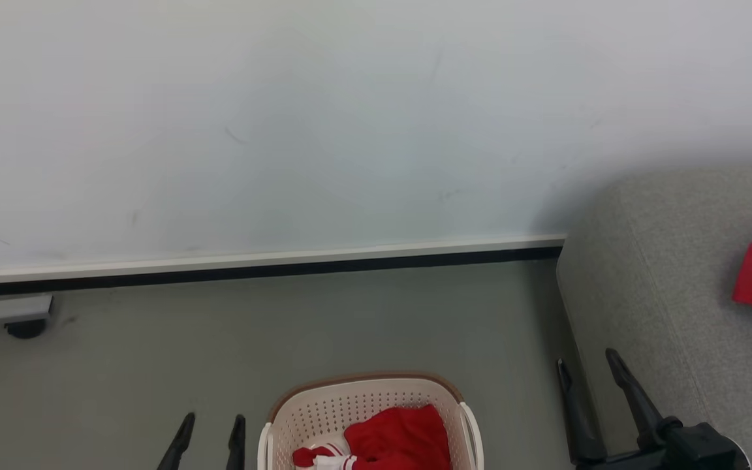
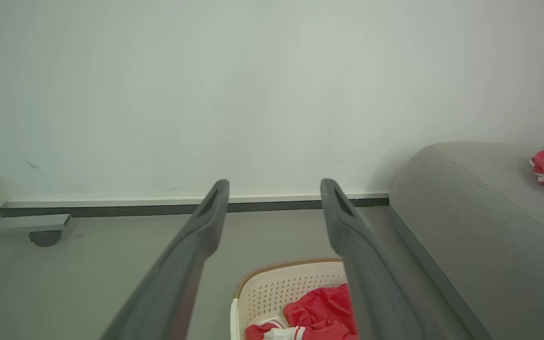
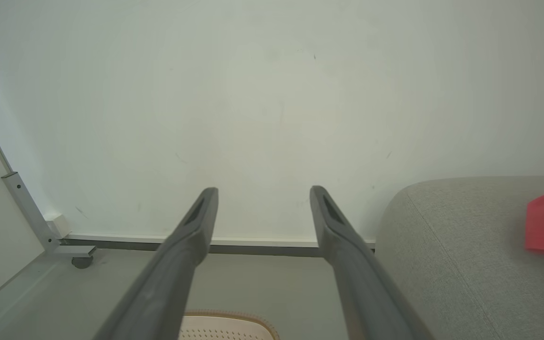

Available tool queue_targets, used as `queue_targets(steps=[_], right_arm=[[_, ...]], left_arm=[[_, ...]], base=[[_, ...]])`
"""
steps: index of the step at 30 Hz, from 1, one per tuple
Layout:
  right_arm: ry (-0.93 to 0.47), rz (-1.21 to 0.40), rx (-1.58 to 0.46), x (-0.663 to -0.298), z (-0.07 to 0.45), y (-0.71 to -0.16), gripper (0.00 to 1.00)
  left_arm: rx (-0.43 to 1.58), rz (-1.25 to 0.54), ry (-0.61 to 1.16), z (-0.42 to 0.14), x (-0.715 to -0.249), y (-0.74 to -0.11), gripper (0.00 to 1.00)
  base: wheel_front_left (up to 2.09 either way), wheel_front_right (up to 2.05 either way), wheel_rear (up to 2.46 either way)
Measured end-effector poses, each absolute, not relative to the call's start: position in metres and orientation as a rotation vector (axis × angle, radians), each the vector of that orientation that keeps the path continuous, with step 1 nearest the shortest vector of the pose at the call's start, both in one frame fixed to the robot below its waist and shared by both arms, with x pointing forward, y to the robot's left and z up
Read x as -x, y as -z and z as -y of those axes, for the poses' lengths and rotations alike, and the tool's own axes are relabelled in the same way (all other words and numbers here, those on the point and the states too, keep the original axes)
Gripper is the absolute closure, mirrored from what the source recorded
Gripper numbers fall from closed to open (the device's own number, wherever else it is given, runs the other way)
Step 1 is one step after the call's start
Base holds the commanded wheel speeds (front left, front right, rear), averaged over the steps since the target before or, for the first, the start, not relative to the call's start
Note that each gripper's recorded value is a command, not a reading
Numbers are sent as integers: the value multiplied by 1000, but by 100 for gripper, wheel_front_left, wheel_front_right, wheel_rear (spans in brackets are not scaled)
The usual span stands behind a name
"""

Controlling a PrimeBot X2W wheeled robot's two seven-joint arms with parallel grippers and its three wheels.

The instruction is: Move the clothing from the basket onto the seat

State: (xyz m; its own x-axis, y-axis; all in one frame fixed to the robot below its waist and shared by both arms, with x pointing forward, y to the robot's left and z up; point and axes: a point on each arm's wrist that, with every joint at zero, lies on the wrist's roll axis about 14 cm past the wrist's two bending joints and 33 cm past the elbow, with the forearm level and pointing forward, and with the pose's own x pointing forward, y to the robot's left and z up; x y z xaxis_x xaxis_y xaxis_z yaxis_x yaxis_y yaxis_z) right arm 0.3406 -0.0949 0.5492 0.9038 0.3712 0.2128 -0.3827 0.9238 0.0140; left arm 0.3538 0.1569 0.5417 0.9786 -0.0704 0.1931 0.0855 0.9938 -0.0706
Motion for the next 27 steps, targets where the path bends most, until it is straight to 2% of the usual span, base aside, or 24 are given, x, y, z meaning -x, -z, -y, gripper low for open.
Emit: queue_targets(steps=[6,16,27], right_arm=[[-381,206,-56,-353,99,-548,0],[-411,278,-36,-404,95,-568,0],[-401,254,-58,-452,96,-546,0]], left_arm=[[74,144,156,-136,-372,-528,0],[45,7,360,-77,-427,-481,0],[-84,-239,587,-34,-470,-378,0]], base=[[0,0,0],[0,0,0],[0,0,0]])
